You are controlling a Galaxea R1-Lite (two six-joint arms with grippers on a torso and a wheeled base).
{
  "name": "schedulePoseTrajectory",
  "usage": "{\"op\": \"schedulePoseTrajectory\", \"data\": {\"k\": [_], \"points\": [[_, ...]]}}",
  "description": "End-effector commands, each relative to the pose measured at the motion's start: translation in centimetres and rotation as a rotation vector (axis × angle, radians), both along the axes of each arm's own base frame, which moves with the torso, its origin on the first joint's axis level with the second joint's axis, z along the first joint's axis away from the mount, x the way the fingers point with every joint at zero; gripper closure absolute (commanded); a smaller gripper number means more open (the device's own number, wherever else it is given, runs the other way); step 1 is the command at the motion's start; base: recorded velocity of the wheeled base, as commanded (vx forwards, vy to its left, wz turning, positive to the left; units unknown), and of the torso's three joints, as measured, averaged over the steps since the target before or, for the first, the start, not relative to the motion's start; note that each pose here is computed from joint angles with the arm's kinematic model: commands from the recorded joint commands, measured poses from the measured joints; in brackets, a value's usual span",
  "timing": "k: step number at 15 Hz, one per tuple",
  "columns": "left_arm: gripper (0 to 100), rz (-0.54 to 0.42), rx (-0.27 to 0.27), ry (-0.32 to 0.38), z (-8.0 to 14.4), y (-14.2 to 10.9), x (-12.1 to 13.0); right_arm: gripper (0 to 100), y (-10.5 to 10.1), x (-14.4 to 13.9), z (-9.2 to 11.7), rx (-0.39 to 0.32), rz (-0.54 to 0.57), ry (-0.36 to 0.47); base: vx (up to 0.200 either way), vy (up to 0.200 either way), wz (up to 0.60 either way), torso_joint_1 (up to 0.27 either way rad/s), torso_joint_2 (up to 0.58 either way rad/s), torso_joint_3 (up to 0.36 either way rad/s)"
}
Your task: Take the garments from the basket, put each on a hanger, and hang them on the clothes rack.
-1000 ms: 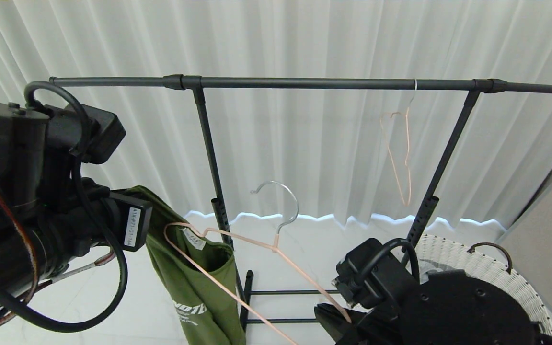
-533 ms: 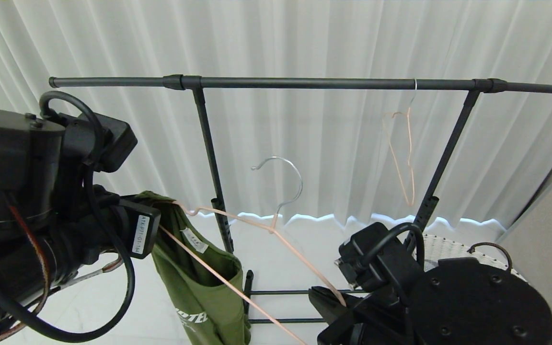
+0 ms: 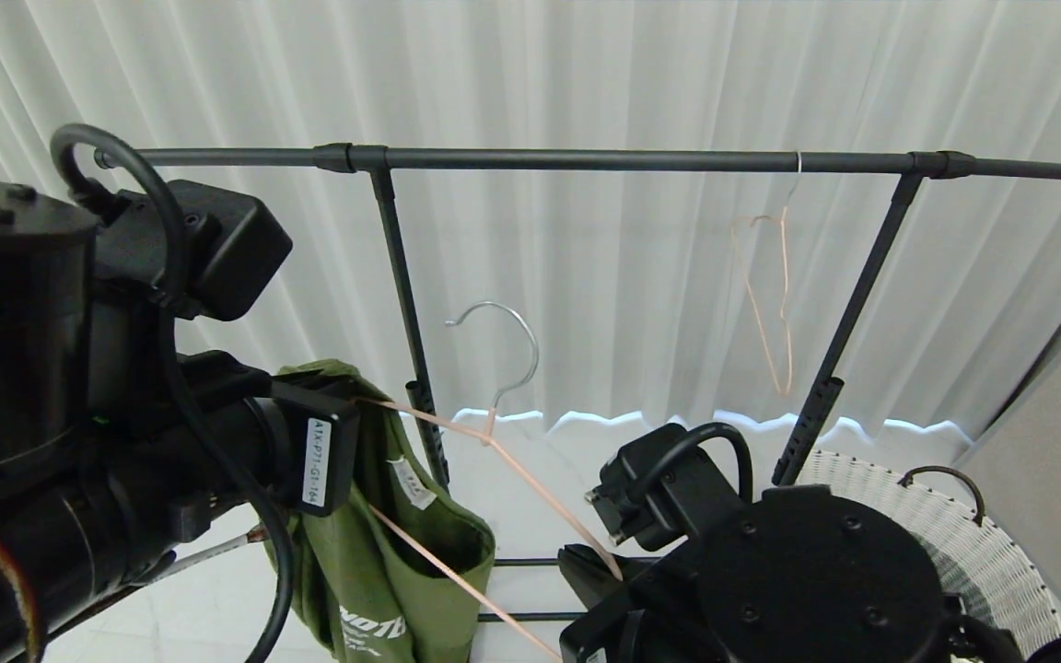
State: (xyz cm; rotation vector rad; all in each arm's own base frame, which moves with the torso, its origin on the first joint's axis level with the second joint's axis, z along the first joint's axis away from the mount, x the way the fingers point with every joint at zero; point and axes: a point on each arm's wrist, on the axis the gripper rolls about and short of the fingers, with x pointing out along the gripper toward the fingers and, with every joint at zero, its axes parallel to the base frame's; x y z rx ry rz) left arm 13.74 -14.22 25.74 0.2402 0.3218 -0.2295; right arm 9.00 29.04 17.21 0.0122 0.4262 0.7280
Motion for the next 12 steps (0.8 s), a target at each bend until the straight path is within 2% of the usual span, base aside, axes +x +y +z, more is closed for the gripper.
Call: {"op": "schedulePoseTrajectory", "data": {"k": [1,4,8,9,10,11,12], "points": [[100,-0.061,-0.033,-0.007,0.5,-0.9,-1.0,100,0.6,0.2,-0.2,-0.002,-0.002,0.002,0.0,0.0,0.0,0.0,0.0,0.0],[100,-0.119,-0.067,-0.008,0.9,-1.7,-2.0,100,1.0,0.3,-0.1,0.003,-0.001,-0.001,0.0,0.0,0.0,0.0,0.0,0.0],[100,-0.091,-0.063,-0.014,1.0,-1.2,-1.7,100,0.4,0.1,0.2,0.009,-0.004,-0.003,0.0,0.0,0.0,0.0,0.0,0.0],[100,-0.063,-0.054,-0.016,1.0,-0.8,-1.2,100,0.0,0.1,0.2,0.009,-0.006,-0.003,0.0,0.0,0.0,0.0,0.0,0.0],[100,-0.003,-0.008,-0.027,0.9,0.2,-0.2,100,-0.9,-0.2,0.5,0.015,-0.006,-0.006,0.0,0.0,0.0,0.0,0.0,0.0],[100,0.027,0.015,-0.035,1.1,0.9,0.3,100,-1.6,-0.5,0.8,0.022,-0.004,-0.008,0.0,0.0,0.0,0.0,0.0,0.0],[100,0.05,0.028,-0.039,1.1,1.3,0.7,100,-2.1,-0.7,1.2,0.052,0.001,-0.017,0.0,0.0,0.0,0.0,0.0,0.0]]}}
